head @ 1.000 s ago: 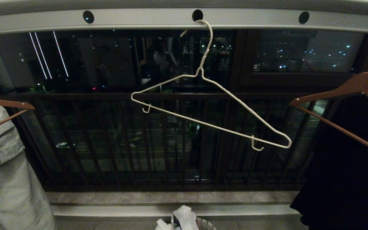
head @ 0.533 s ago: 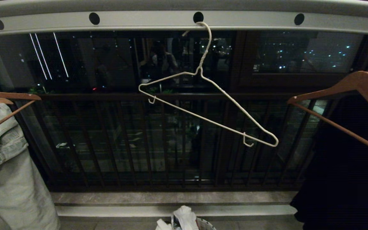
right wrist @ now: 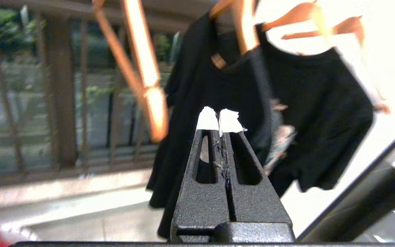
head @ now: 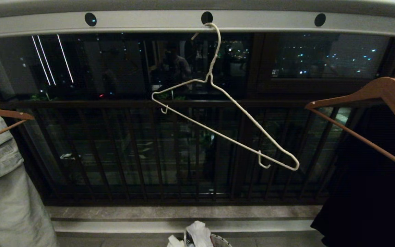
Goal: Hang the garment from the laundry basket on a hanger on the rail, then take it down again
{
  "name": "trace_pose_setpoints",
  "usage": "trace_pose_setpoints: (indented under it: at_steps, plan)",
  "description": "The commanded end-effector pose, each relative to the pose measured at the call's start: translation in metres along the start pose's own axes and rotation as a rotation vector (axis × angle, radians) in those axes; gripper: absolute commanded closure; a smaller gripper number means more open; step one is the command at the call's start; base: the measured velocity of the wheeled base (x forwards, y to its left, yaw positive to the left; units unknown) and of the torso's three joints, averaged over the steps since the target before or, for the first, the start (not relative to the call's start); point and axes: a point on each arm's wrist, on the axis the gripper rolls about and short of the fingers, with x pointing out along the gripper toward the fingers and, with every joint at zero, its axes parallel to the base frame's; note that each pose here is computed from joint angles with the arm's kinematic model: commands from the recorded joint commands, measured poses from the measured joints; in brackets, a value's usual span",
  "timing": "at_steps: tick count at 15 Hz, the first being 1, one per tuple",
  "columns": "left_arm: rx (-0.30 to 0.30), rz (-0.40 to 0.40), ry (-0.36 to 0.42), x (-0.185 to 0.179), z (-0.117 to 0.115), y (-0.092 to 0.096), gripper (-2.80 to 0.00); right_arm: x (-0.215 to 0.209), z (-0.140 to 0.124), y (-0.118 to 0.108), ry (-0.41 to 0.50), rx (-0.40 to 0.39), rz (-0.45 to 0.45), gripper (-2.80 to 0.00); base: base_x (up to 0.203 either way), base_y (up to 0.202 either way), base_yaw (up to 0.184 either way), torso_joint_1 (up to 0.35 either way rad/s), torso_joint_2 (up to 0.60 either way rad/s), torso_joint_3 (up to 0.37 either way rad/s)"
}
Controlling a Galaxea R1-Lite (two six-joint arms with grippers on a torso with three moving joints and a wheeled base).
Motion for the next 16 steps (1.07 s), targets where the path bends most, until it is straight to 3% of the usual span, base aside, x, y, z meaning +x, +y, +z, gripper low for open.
trace_pose_setpoints:
  at_steps: [1, 4, 5, 6, 8, 11, 14, 16]
  plan:
    - [-0.001, -0.020, 0.036, 0.001, -0.019, -0.002, 0.00, -0.005, -0.033, 0.009, 0.014, -0.010, 0.060, 0.00, 0.000, 0.000, 0.000, 0.000, 0.00, 0.000]
    - [-0.003, -0.023, 0.134, 0.005, -0.068, -0.008, 0.00, -0.015, -0.071, 0.020, -0.073, 0.050, 0.306, 0.00, 0.000, 0.000, 0.000, 0.000, 0.00, 0.000]
    - [0.001, -0.022, 0.135, 0.005, -0.085, -0.010, 0.00, -0.015, -0.082, 0.025, -0.090, 0.088, 0.410, 0.00, 0.000, 0.000, 0.000, 0.000, 0.00, 0.000]
    - [0.004, -0.018, 0.099, 0.005, -0.098, -0.011, 0.00, -0.010, -0.089, 0.030, -0.080, 0.142, 0.441, 0.00, 0.000, 0.000, 0.000, 0.000, 0.00, 0.000]
    - [-0.004, -0.008, 0.037, 0.009, -0.112, -0.013, 0.00, 0.001, -0.106, 0.041, -0.065, 0.163, 0.479, 0.00, 0.000, 0.000, 0.000, 0.000, 0.00, 0.000]
    - [-0.021, -0.010, 0.047, 0.011, -0.119, -0.014, 0.00, 0.012, -0.132, 0.053, -0.034, 0.133, 0.508, 0.00, 0.000, 0.000, 0.000, 0.000, 0.00, 0.000]
    - [-0.046, -0.010, 0.027, 0.011, -0.118, -0.014, 0.00, 0.015, -0.138, 0.055, -0.033, 0.119, 0.460, 0.00, 0.000, 0.000, 0.000, 0.000, 0.00, 0.000]
    - [-0.049, -0.008, 0.025, 0.011, -0.118, -0.014, 0.00, 0.016, -0.142, 0.056, -0.002, 0.173, 0.447, 0.00, 0.000, 0.000, 0.000, 0.000, 0.00, 0.000]
